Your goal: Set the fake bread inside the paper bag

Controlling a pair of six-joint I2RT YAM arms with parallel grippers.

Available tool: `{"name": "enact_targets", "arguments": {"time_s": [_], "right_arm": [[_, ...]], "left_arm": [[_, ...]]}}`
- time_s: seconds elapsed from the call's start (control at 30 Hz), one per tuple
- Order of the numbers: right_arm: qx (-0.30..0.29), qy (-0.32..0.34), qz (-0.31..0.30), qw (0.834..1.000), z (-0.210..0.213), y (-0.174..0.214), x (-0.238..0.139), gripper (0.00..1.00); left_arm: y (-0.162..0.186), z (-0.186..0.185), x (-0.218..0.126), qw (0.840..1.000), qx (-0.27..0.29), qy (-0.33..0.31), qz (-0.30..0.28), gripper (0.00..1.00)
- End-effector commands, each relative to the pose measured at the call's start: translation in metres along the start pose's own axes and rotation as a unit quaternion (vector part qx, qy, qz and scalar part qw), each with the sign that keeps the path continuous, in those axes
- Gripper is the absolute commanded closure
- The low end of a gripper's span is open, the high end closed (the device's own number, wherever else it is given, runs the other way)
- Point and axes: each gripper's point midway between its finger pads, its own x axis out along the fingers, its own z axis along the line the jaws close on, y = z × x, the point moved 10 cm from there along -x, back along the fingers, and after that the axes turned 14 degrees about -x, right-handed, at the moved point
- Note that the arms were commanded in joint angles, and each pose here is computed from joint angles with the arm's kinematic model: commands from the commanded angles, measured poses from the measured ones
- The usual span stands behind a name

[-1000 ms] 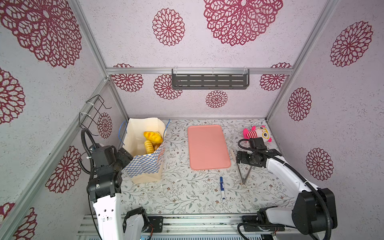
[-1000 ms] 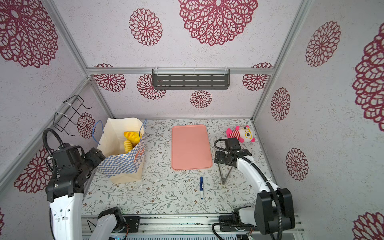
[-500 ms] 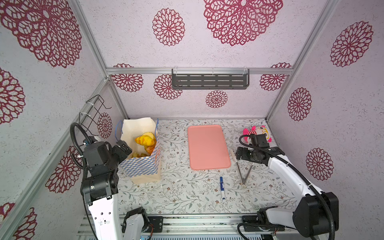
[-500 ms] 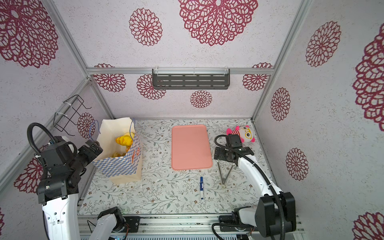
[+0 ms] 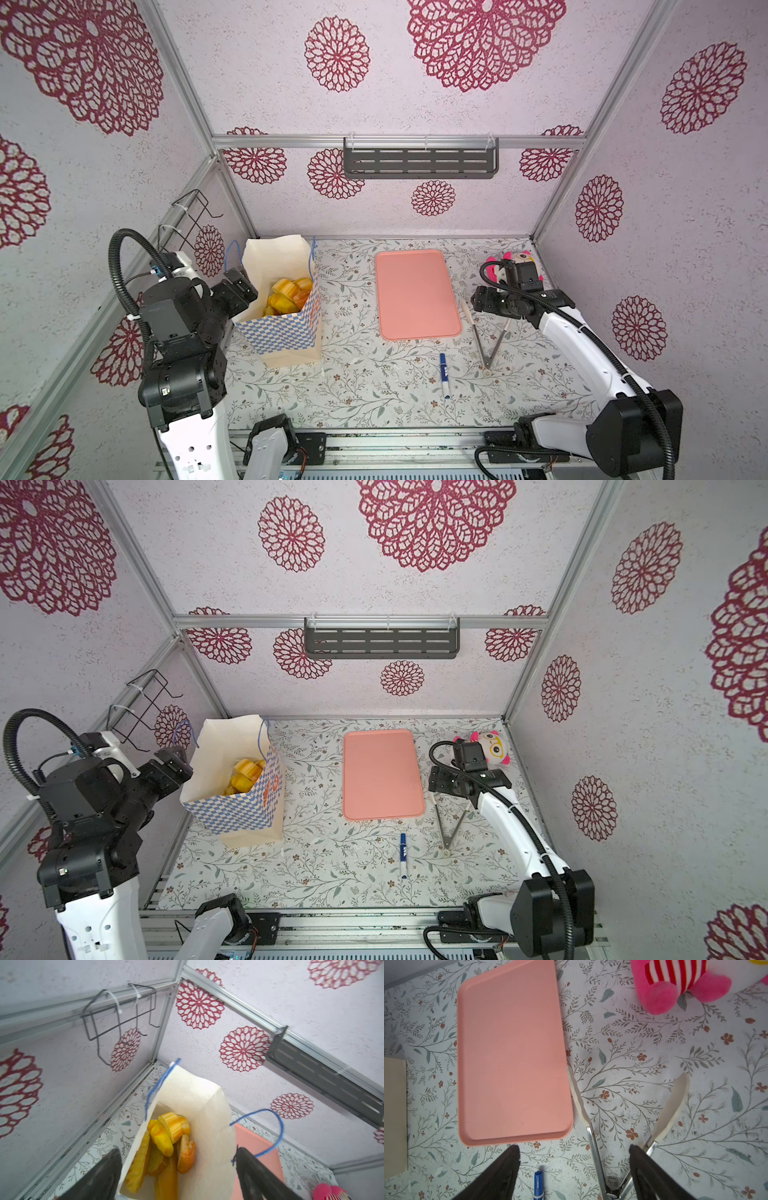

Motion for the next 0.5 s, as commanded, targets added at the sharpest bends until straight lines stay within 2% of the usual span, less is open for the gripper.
{"name": "enact_targets", "arguments": {"time_s": [0.0,0.23,0.37,0.47], "right_arm": [[0.0,-0.015,-0.03,0.999,0.005,-0.008,-0.013,0.12],[-0.002,-0.019,-0.037,0.999,0.005,-0.007,-0.013,0.09],[-0.001,0.0,-0.047,0.999,0.002,-0.007,-0.011,0.07],[0.014,0.043,-0.068,0.997,-0.006,-0.012,-0.011,0.05]], "left_arm": [[0.019,-0.013,0.013,0.997,0.033,0.032,0.068,0.12],[0.07,-0.074,0.024,0.977,0.115,0.129,0.126,0.12],[0.122,-0.115,0.052,0.958,0.173,0.162,0.163,0.08],[0.16,-0.133,0.088,0.949,0.171,0.2,0.175,0.03]]}}
